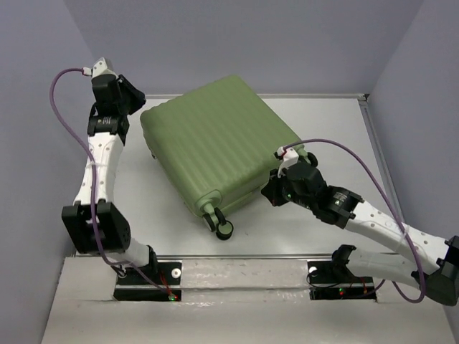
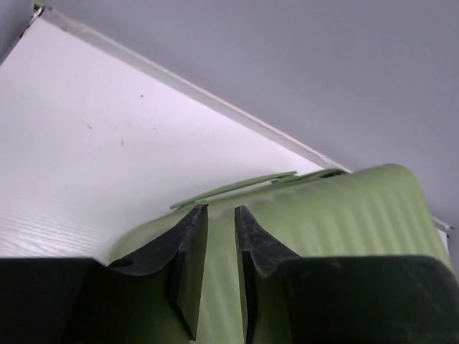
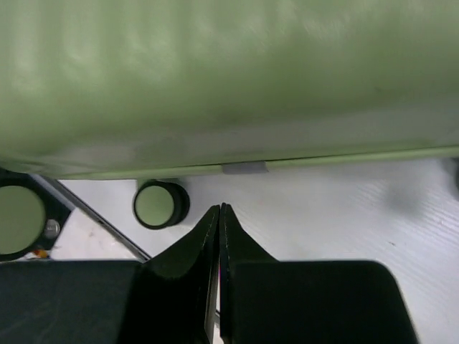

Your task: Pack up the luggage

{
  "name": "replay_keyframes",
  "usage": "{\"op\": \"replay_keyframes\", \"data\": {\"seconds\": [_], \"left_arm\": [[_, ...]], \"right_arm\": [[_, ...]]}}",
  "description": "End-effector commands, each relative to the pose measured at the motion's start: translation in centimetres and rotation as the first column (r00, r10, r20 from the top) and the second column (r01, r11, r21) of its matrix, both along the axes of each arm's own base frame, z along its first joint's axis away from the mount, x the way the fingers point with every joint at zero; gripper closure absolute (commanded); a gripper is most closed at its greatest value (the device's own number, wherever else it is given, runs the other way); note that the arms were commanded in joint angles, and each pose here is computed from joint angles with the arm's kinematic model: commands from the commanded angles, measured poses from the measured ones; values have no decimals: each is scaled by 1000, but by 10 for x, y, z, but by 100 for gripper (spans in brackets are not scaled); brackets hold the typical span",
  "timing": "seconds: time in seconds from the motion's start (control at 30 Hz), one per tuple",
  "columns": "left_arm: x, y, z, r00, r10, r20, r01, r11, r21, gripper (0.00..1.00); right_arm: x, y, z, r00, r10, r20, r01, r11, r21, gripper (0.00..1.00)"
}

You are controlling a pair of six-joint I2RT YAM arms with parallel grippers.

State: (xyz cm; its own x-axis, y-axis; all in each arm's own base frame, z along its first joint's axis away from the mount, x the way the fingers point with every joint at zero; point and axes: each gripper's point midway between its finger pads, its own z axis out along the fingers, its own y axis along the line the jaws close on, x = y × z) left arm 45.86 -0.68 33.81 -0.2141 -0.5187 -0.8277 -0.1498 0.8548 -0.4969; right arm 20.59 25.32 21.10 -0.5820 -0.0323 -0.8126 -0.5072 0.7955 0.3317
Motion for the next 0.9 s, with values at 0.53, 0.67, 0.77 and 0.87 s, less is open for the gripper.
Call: {"op": "replay_keyframes", "data": {"seconds": [0.53, 0.67, 0.77, 0.87], "left_arm": [[141, -11, -126, 941, -285, -183, 256, 953, -164, 67], [118, -43, -170, 910, -348, -227, 292, 924, -248, 70], [97, -52, -191, 910, -348, -227, 276, 914, -299, 75], [75, -63, -203, 901, -363, -235, 281, 905, -319, 77]], "right_arm": [[80, -19, -53, 882, -469, 37, 462, 879, 117, 93], [97, -22, -44, 864, -503, 20, 491, 851, 188, 93], [111, -24, -32, 864, -502, 24, 485, 846, 221, 93], [124, -19, -26, 882, -471, 17, 454, 858, 242, 93]]}}
